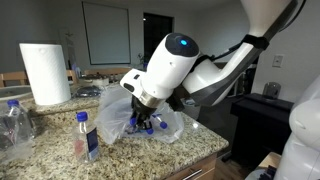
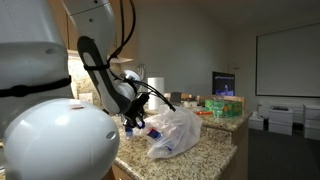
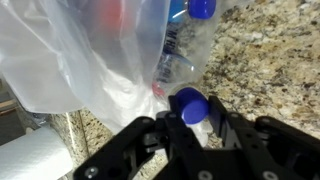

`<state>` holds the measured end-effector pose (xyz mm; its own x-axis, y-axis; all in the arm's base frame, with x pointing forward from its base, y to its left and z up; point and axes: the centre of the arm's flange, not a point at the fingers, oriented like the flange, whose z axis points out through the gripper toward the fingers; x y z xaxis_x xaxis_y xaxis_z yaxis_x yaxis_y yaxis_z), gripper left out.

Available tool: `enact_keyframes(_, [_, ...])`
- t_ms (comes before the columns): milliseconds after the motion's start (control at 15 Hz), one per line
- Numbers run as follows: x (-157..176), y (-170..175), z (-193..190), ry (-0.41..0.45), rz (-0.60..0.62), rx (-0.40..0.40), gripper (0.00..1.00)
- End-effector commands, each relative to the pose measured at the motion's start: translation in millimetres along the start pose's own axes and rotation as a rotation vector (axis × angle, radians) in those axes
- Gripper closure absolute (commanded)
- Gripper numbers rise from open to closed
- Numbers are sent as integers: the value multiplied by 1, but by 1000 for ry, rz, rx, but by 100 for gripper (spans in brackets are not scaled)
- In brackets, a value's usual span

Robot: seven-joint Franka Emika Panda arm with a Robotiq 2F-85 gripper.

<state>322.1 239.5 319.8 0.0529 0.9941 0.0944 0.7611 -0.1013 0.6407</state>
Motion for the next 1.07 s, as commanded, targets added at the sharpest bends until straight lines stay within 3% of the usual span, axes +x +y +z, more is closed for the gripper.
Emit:
enact_keyframes(0, [-2,-7,16,6,15,-107,89])
enact_keyframes(267, [4,7,9,30,16,-201,89])
enact_keyframes(467, [4,7,14,-8,-12,-244,89])
enact_keyframes(1000, [-2,-1,30,-60,-43,-295,89])
